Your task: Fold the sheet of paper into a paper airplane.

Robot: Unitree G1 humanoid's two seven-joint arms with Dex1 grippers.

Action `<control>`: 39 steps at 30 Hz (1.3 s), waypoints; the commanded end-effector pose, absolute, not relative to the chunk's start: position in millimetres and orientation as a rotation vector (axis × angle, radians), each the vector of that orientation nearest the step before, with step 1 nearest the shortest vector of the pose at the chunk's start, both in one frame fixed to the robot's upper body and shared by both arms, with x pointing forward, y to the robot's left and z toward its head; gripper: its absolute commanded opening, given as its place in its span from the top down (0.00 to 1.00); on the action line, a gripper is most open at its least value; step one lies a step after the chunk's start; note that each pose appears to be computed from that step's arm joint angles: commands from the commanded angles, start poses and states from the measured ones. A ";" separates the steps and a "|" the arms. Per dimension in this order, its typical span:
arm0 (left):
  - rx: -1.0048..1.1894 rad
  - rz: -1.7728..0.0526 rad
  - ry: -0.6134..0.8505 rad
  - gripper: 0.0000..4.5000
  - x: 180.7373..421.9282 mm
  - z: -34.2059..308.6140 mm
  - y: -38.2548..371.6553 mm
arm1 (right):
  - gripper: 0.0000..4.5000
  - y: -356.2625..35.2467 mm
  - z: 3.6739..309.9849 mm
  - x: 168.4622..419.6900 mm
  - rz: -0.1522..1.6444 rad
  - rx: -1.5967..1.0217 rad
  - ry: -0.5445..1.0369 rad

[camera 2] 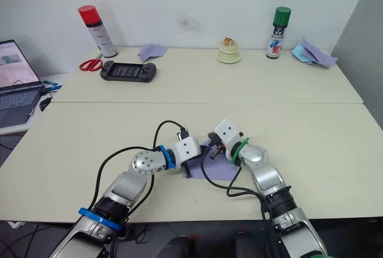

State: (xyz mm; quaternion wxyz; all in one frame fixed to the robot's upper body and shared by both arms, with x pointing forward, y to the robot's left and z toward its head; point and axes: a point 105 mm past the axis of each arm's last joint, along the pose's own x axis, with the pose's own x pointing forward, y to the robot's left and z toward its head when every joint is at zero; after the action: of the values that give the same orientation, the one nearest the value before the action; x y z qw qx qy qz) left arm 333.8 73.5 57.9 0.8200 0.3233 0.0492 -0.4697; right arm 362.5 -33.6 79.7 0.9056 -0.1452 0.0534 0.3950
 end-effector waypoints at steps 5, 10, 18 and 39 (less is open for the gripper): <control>0.707 -1.031 0.298 1.00 319.1 11.3 86.7 | 1.00 -34.0 75.8 365.8 0.821 -0.333 0.137; 0.716 -1.023 0.268 0.78 321.4 18.1 90.0 | 1.00 -34.3 72.4 366.0 0.819 -0.339 0.152; 0.780 -1.082 0.179 0.54 310.8 53.1 118.0 | 1.00 -31.0 70.7 364.8 0.823 -0.339 0.156; 0.407 -1.106 0.171 0.99 336.0 117.6 115.6 | 1.00 -25.5 58.5 351.3 0.866 -0.358 0.183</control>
State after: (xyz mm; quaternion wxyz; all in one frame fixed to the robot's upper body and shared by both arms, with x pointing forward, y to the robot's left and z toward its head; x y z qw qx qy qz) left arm 332.4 119.8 112.7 0.8310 0.1801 0.0881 -0.5190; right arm 358.9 -29.2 71.9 0.8973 -0.1684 0.0641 0.4030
